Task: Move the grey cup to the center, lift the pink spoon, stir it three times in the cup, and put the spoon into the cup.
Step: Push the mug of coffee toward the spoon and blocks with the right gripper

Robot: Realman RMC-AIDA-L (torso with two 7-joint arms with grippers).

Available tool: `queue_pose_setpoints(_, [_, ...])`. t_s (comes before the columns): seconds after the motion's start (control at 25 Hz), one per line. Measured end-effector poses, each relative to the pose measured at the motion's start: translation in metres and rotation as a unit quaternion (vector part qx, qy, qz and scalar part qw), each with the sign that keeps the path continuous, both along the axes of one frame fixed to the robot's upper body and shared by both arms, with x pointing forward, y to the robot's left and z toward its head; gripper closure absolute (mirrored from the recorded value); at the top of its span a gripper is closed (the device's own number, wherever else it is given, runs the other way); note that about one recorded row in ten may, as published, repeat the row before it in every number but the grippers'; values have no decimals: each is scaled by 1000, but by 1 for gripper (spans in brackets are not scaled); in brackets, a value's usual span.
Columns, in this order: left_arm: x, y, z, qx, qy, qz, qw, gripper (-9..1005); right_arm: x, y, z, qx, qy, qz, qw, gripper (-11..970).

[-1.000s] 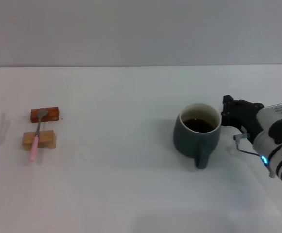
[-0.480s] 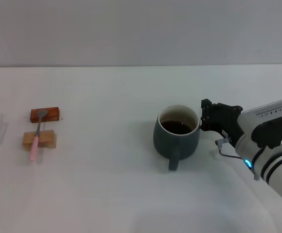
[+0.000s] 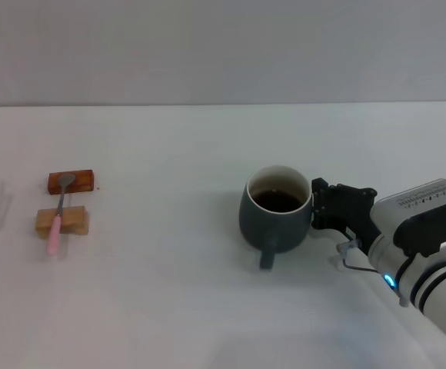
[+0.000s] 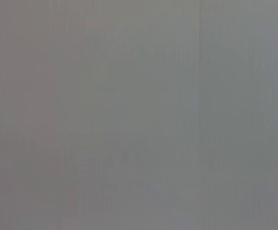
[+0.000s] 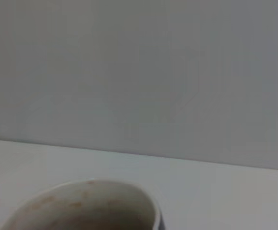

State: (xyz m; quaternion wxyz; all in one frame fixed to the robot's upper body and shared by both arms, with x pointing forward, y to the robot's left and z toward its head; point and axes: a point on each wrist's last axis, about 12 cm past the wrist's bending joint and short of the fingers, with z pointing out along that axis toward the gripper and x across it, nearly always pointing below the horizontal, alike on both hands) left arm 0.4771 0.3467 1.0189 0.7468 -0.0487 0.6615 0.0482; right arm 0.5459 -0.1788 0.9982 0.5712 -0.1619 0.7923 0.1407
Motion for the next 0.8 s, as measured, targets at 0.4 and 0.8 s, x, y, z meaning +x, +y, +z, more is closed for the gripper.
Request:
queue_pose_setpoints(0.4, [0, 0, 0, 0, 0, 0, 1000, 183, 1, 13, 4, 9, 4, 16, 1000, 959])
queue_pose_setpoints(0.8, [3, -1, 2, 1, -3, -3, 1000, 183, 5, 34, 14, 15, -8, 52, 998, 960])
